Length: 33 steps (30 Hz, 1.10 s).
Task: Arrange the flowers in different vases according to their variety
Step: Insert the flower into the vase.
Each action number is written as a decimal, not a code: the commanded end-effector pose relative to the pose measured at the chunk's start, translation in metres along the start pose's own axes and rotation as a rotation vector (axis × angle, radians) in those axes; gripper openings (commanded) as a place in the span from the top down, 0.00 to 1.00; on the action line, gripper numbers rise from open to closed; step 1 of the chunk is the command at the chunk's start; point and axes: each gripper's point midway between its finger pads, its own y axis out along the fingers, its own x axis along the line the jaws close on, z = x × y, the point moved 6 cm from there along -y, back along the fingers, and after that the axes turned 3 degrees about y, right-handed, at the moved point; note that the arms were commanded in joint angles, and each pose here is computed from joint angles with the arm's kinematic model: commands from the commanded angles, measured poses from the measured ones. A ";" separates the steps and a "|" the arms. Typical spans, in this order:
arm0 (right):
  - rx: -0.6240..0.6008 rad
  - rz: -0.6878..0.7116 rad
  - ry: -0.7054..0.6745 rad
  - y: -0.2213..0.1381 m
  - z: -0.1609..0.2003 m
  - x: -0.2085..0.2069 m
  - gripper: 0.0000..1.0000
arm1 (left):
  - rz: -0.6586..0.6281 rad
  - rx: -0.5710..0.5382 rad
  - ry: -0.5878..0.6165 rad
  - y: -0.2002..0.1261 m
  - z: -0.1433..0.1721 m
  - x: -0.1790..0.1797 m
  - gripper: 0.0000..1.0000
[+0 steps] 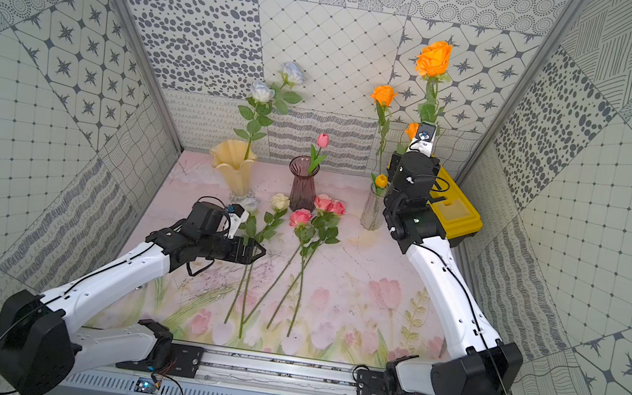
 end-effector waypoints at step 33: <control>0.066 0.019 -0.002 0.060 0.086 0.046 0.48 | -0.010 -0.001 0.021 -0.002 -0.003 -0.001 0.01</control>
